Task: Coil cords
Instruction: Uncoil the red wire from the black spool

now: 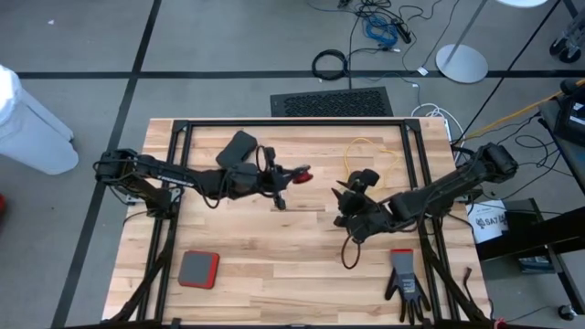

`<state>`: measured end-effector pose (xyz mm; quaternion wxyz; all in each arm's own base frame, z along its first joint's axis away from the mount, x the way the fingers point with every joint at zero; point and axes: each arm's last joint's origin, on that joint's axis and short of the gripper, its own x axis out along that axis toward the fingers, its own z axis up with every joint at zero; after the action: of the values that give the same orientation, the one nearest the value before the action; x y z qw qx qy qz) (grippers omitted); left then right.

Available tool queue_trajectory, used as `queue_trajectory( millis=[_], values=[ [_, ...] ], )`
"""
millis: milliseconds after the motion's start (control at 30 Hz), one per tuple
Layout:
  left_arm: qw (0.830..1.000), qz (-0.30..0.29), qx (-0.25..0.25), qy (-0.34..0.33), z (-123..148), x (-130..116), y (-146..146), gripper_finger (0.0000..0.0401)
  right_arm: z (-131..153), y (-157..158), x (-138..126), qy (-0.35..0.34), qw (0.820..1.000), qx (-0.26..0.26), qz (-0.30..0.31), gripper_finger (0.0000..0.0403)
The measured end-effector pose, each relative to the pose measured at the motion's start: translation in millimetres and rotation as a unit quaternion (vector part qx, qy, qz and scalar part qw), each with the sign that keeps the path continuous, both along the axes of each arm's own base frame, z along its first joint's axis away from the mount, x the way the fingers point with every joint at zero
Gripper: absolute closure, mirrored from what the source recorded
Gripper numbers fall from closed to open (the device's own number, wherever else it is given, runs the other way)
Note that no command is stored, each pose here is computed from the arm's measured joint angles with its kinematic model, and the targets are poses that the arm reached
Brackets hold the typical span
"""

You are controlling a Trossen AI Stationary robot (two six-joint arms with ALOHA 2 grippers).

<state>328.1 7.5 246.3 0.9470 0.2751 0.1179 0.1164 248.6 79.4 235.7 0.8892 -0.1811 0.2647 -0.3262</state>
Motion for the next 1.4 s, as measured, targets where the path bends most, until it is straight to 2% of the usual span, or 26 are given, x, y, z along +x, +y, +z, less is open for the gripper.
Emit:
queue_trajectory(
  millis=[133, 300, 500, 767, 1133, 1400],
  values=[
    [0.999, -0.046, 0.005, 0.011, -1.7, 0.4, -2.7, 0.0393, 6.0, 5.4, 9.1, -0.001, 0.998, -0.008, 0.054, 0.0293],
    [0.999, -0.042, 0.003, 0.012, -1.9, 0.3, -2.3, 0.0393, 11.1, 10.5, 15.2, 0.001, 0.992, 0.0, 0.13, 0.0293],
    [0.996, -0.081, 0.019, 0.022, -3.1, 0.4, -5.7, 0.0393, 13.3, 11.3, 16.7, 0.0, 0.99, -0.008, 0.143, 0.0293],
    [0.993, -0.104, 0.044, 0.024, -2.8, 0.7, -12.5, 0.0393, 13.2, 11.6, 20.6, 0.003, 0.978, 0.03, 0.208, 0.0293],
    [0.99, -0.134, 0.041, 0.006, 0.2, 1.4, -14.6, 0.0393, 13.4, 9.5, 25.9, -0.009, 0.977, 0.029, 0.211, 0.0297],
    [0.989, -0.142, 0.04, 0.004, 0.4, 1.7, -15.6, 0.0393, 6.4, 8.6, 31.7, 0.003, 0.975, 0.026, 0.22, 0.0356]
  ],
)
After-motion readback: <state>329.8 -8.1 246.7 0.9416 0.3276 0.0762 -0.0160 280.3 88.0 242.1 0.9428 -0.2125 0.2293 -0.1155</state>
